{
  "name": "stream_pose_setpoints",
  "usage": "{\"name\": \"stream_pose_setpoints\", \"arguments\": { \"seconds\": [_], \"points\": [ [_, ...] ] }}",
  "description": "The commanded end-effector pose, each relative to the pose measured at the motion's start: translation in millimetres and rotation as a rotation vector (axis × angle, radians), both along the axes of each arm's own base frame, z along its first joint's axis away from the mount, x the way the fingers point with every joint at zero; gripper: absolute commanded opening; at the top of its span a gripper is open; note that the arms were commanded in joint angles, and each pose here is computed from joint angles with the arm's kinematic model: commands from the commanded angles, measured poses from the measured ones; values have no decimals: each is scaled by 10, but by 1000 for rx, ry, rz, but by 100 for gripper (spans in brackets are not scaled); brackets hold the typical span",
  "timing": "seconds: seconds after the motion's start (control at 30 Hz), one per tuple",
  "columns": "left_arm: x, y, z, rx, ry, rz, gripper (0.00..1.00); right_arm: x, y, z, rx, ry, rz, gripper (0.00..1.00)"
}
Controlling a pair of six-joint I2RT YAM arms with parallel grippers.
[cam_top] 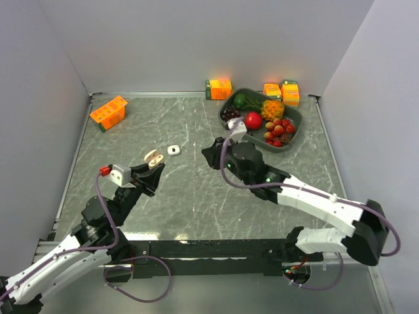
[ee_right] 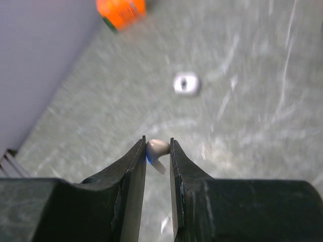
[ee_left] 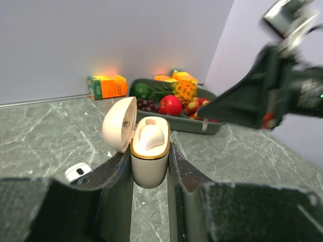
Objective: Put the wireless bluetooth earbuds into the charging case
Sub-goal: Pick up the earbud from the center of the board, then place the earbud in the charging case.
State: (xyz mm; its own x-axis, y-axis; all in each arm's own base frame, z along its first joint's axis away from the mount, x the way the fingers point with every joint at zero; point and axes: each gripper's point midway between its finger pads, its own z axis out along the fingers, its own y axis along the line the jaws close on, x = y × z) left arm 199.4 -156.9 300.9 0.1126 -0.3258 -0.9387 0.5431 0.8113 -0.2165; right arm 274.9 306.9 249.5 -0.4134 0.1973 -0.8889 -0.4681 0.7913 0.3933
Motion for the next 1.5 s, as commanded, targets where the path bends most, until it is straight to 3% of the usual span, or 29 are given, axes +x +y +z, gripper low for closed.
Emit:
{"name": "stream_pose_setpoints", "arguments": {
  "seconds": [0.0,0.2,0.67,1.03,1.47],
  "points": [
    [-26,-133,278,-83,-81,-59,1,18,-174,882,81,-288,-129,0],
    [9,-358,383,-107,-112,-125,1,-233,-199,1351,160,-389,-111,0],
    [1,-672,711,-198,-226,-238,1,-616,-240,1854,471,-368,4,0],
    [-37,-824,875,-238,-244,-313,1,-650,-30,1828,451,-369,59,0],
    [-70,-987,776,-208,-195,-388,1,-685,101,1789,382,-401,94,0]
  ]
}}
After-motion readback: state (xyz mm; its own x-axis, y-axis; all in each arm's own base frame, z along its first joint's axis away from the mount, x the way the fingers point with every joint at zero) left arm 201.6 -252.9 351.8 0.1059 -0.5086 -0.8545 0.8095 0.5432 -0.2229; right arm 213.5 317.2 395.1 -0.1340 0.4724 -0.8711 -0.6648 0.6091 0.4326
